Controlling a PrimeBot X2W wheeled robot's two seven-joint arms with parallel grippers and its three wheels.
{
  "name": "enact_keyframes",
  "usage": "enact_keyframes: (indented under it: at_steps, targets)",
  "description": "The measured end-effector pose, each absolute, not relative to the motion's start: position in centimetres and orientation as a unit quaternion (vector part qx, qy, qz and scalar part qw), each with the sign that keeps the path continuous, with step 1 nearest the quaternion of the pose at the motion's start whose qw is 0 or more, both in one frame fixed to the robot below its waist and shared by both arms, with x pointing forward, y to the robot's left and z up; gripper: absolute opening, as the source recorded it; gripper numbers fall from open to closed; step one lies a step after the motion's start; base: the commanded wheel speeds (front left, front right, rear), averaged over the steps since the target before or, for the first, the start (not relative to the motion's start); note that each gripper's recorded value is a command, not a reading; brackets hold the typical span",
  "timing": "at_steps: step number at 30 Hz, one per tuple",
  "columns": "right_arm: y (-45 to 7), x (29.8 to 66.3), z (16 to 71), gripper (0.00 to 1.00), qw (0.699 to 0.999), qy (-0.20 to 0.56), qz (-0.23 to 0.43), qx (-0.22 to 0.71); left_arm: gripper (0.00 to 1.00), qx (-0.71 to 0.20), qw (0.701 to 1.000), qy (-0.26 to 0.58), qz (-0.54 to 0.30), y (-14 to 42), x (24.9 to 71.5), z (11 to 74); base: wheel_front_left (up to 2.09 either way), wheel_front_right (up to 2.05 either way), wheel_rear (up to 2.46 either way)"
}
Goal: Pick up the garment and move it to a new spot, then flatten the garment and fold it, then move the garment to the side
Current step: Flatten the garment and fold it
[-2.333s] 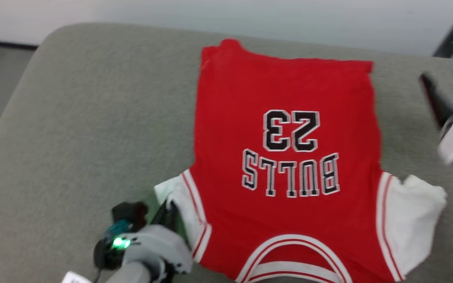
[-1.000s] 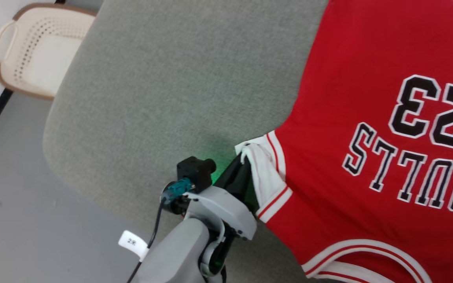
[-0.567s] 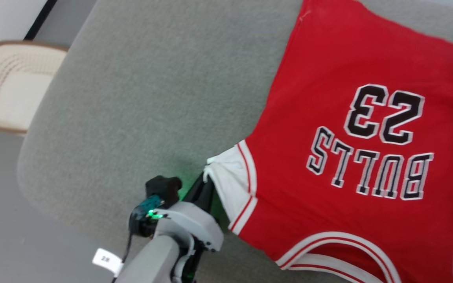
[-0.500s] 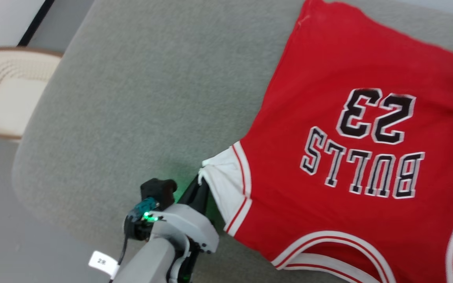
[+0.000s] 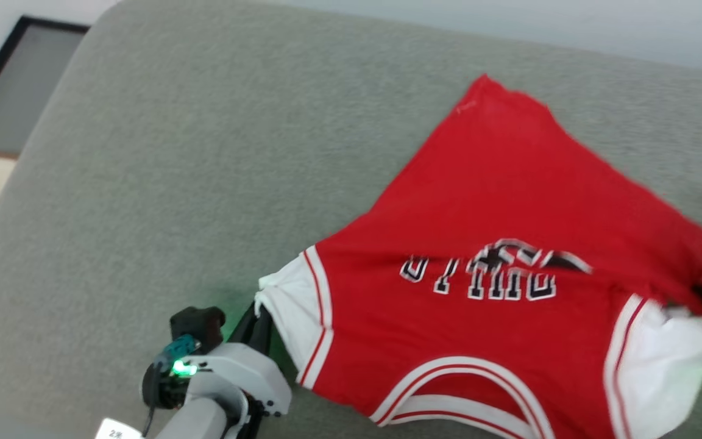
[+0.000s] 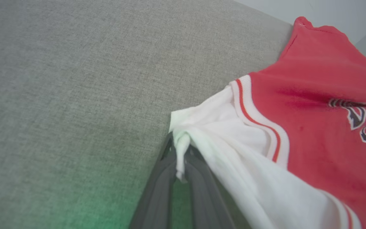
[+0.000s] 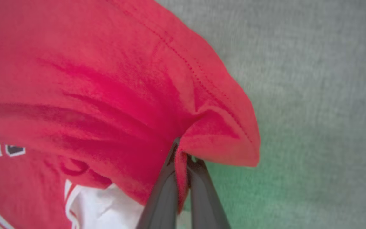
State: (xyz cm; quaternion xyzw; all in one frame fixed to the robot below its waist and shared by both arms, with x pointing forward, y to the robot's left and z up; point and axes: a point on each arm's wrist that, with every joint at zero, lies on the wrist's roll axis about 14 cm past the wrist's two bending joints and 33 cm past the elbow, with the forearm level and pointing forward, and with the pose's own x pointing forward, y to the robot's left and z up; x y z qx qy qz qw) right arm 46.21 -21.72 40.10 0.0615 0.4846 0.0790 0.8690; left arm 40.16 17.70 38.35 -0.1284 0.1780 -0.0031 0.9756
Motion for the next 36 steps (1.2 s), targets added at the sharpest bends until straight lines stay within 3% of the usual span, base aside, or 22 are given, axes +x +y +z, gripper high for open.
enact_keyframes:
  at_steps: [10, 19, 20, 22, 36]
  targets:
    - [-23.3, 37.7, 38.8, 0.00, 0.863, 0.489, 0.029, 0.126, 0.00, -0.131, 0.976, 0.172, -0.031, 15.8, 41.0, 38.9, 0.00, 0.00, 0.00]
    - [-23.8, 36.9, 37.2, 0.00, 0.867, 0.477, -0.004, 0.142, 0.00, -0.129, 0.976, 0.173, -0.043, 15.1, 41.5, 39.1, 0.00, 0.00, 0.00]
    - [-23.8, 37.0, 37.0, 0.26, 0.867, 0.477, -0.005, 0.143, 0.00, -0.128, 0.976, 0.172, -0.044, 15.0, 41.5, 39.1, 0.00, 0.00, 0.00]
    - [-23.9, 37.1, 36.9, 1.00, 0.868, 0.476, -0.008, 0.139, 0.00, -0.129, 0.975, 0.172, -0.044, 15.0, 41.4, 39.2, 0.00, 0.00, 0.00]
    - [-25.2, 37.6, 41.6, 1.00, 0.915, 0.375, -0.024, 0.145, 0.00, -0.131, 0.976, 0.170, -0.045, 14.8, 40.5, 39.5, 0.00, 0.00, 0.00]
